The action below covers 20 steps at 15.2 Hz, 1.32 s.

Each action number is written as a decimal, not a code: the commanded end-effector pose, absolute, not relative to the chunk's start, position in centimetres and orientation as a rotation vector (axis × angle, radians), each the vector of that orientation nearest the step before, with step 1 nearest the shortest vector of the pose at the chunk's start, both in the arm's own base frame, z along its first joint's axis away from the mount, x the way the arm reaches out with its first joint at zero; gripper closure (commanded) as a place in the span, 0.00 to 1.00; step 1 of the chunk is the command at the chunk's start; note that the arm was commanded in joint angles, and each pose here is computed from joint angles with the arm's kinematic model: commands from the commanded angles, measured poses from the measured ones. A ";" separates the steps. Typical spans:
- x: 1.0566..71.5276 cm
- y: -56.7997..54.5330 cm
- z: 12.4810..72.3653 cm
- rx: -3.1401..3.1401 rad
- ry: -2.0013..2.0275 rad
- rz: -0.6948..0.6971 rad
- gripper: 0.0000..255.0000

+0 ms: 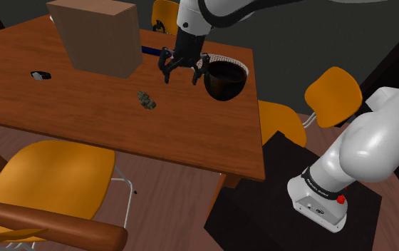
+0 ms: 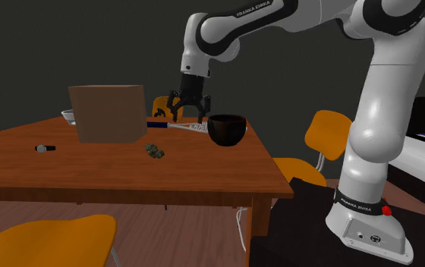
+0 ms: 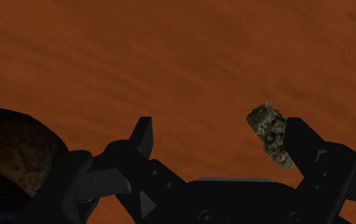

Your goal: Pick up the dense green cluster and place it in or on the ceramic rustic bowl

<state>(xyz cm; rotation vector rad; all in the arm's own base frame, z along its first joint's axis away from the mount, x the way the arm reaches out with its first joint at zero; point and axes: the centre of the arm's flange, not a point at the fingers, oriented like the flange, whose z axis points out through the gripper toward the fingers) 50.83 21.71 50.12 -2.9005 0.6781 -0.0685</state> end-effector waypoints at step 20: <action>57.5 28.0 43.2 -2.841 0.793 -0.047 0.00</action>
